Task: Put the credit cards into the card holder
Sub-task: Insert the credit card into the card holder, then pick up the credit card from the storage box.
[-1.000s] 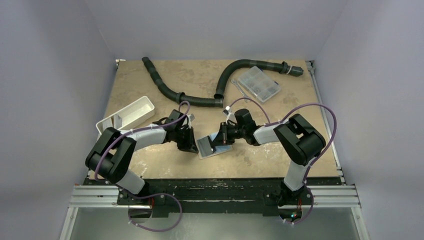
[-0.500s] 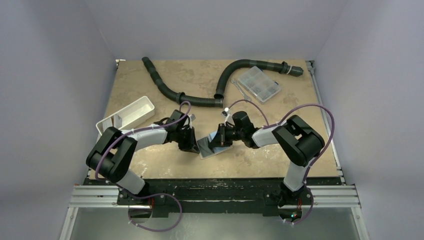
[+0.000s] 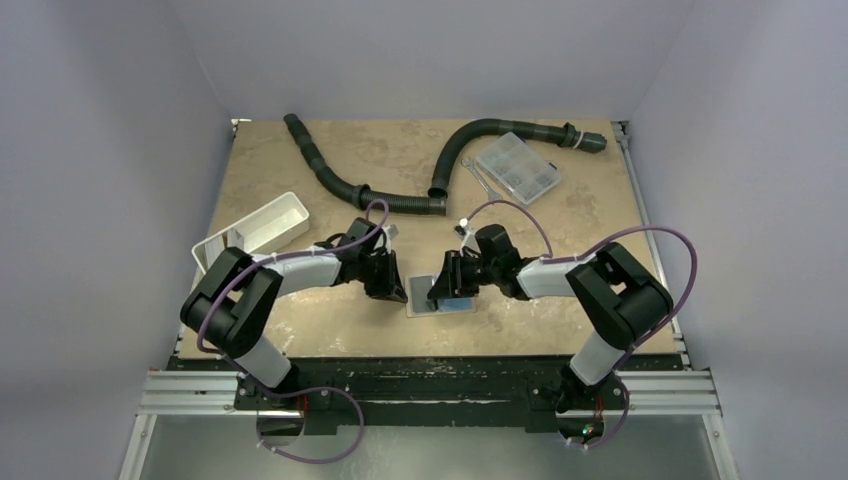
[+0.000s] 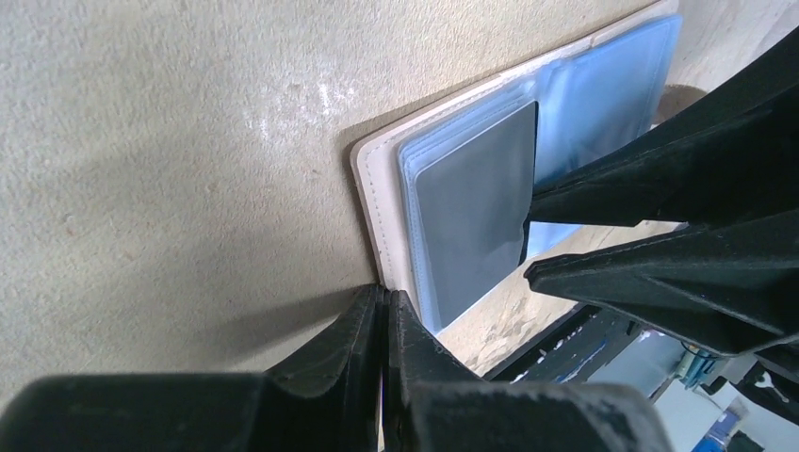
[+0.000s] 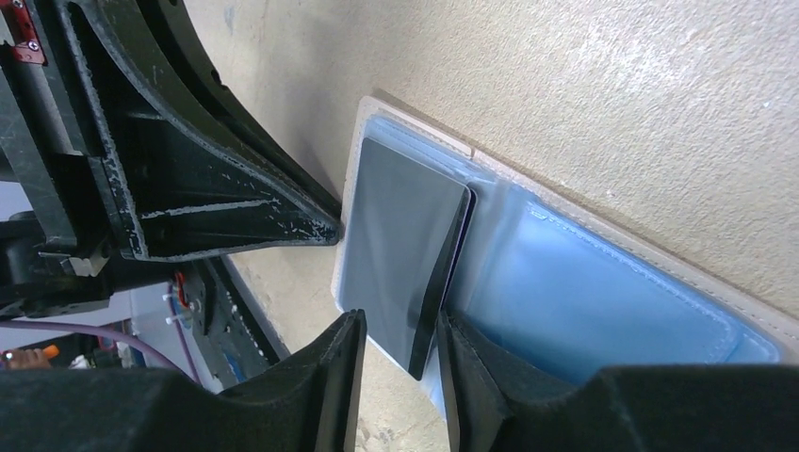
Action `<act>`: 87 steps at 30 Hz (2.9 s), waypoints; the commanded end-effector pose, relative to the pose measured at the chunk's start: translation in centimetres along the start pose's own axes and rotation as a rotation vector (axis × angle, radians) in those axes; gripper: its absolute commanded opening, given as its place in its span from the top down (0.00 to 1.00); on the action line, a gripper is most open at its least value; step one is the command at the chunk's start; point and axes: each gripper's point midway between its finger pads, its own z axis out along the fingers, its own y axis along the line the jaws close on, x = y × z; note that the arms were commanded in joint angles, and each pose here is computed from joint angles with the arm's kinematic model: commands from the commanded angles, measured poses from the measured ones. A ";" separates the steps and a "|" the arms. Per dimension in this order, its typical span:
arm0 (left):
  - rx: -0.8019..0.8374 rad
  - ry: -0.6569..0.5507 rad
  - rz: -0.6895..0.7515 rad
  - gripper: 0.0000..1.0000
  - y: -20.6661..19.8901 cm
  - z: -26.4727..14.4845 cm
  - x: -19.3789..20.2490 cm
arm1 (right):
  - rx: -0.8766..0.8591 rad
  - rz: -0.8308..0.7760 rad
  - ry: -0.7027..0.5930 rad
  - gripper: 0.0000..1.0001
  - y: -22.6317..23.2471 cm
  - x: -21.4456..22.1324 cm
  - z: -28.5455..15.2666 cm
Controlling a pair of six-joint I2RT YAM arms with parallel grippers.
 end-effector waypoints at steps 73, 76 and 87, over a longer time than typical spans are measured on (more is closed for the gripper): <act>-1.287 -0.256 -0.360 0.67 31.1 -29.5 -15.3 | 0.105 -0.419 -0.098 0.30 5.1 -0.4 -3.4; -1.294 -0.265 -0.360 0.70 30.9 -29.9 -15.4 | 0.104 -0.420 -0.098 0.30 5.2 -0.4 -3.4; -1.292 -0.283 -0.358 0.78 30.4 -30.7 -15.8 | 0.103 -0.423 -0.098 0.30 5.3 -0.4 -3.3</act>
